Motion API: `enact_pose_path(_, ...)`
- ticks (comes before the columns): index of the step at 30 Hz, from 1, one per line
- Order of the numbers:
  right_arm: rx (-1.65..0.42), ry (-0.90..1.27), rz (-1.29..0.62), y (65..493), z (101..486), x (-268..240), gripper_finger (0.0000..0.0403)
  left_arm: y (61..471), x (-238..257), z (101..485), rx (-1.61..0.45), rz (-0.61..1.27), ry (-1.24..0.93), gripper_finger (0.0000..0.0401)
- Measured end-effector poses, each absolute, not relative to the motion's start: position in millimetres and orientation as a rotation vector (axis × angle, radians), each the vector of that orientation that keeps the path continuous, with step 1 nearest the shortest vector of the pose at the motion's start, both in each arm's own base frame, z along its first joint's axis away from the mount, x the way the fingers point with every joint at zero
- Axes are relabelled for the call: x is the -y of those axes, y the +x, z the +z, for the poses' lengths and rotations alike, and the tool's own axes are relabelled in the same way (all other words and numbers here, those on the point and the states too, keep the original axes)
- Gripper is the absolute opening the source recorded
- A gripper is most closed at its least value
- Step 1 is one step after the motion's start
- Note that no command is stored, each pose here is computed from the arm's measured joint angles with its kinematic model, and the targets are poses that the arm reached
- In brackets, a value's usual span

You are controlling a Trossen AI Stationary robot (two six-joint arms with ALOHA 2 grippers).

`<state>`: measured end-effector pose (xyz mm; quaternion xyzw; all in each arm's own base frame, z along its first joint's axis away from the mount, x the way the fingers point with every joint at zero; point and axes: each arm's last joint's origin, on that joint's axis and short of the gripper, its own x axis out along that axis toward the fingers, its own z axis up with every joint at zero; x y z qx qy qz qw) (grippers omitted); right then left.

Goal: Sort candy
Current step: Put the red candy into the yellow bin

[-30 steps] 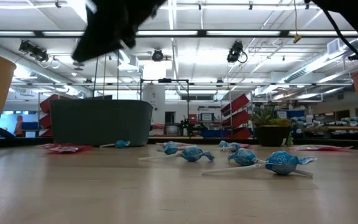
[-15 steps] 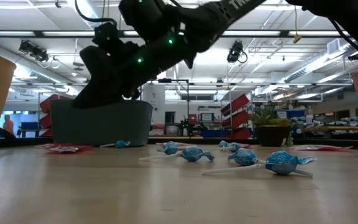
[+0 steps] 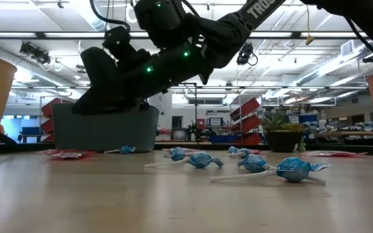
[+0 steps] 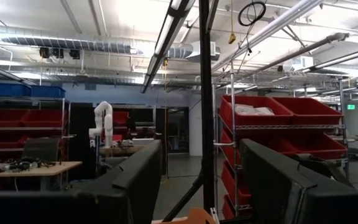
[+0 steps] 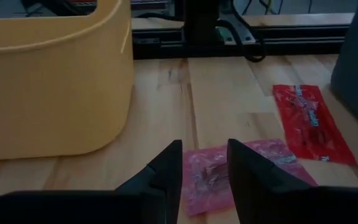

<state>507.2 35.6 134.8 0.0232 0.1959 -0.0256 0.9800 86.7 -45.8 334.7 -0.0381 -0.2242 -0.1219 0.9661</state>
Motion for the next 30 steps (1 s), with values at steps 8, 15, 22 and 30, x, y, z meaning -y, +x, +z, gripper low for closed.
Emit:
enact_pose_path(8,-0.363,0.044,-0.078,508,137,-34,0.0114,87,46,335,0.454,-0.247,-0.077,0.0218)
enact_pose_path(15,-0.336,-0.006,-0.08,509,139,-29,0.0115,87,46,335,0.454,-0.247,-0.077,0.0218)
enact_pose_path(22,-0.278,-0.023,-0.06,511,145,-21,0.0115,87,46,335,0.454,-0.247,-0.078,0.0218)
enact_pose_path(30,-0.257,-0.055,-0.038,513,143,-19,0.0115,87,46,335,0.454,-0.247,-0.078,0.0218)
